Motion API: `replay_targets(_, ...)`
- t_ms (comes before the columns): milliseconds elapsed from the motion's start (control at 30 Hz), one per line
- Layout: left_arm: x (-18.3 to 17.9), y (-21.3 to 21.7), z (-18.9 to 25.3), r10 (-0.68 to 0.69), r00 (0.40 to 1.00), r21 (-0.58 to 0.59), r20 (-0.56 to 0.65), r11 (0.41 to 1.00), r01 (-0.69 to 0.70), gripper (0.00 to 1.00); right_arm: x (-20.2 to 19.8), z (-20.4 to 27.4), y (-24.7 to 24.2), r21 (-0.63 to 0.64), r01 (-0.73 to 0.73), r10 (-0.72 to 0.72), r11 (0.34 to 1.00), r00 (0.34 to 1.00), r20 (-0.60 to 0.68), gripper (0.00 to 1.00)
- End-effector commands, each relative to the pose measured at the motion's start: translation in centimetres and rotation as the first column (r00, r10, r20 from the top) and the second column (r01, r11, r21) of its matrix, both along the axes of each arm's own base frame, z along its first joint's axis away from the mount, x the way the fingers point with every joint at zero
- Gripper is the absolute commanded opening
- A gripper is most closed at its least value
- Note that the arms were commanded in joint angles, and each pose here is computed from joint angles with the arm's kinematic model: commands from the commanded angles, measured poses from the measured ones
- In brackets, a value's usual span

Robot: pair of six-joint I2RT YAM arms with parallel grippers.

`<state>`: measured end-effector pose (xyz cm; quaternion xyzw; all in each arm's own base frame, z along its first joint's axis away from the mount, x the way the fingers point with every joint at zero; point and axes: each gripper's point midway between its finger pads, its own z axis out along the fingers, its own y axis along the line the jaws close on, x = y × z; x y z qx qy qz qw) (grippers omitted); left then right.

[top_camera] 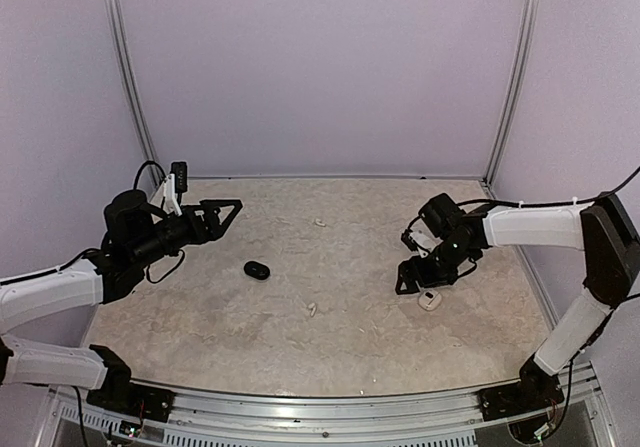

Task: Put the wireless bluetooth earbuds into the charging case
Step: Move the charging case to the center of the board.

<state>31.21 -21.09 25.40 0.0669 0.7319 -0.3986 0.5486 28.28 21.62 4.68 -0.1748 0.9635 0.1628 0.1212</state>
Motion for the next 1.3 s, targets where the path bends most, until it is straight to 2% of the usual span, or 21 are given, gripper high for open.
replay_targets(0, -0.1, 0.1, 0.8, 0.004, 0.999, -0.004, 0.033, 1.0, -0.003, 0.99, -0.5, 1.8, -2.8, -0.061, 0.134, -0.13, 0.989, 0.99, 0.063, 0.84)
replay_targets(200, 0.0, 0.0, 0.6, 0.0, 1.0, 0.0, 0.03, 1.0, 0.0, 0.99, -1.6, 1.3, -4.9, -0.085, 0.278, -0.274, 0.957, 0.96, 0.057, 0.93)
replay_targets(400, -0.1, 0.1, 0.6, 0.005, 0.999, -0.001, 0.035, 1.0, -0.005, 0.99, -2.9, -0.3, -5.7, -0.088, 0.328, -0.327, 0.94, 0.945, 0.028, 0.92)
replay_targets(567, -0.2, 0.1, 0.6, 0.002, 0.999, -0.003, 0.036, 1.0, -0.002, 0.99, -2.4, -1.4, -5.3, -0.097, 0.3, -0.299, 0.949, 0.954, 0.025, 0.88)
replay_targets(933, -0.3, 0.3, 0.8, 0.009, 0.999, -0.001, 0.044, 1.0, -0.008, 0.99, -0.4, -1.0, 0.1, 0.014, 0.08, -0.08, 0.997, 0.996, 0.04, 0.73)
replay_targets(1133, -0.4, 0.4, 0.9, 0.009, 0.999, -0.004, 0.047, 1.0, -0.009, 0.99, -1.3, -1.6, 0.6, -0.053, 0.027, -0.024, 0.998, 0.998, 0.051, 0.75)
replay_targets(1267, -0.4, 0.3, 1.0, 0.007, 0.999, -0.004, 0.05, 1.0, -0.007, 0.99, -1.6, -1.4, -1.0, -0.157, 0.05, -0.038, 0.986, 0.996, 0.077, 0.79)
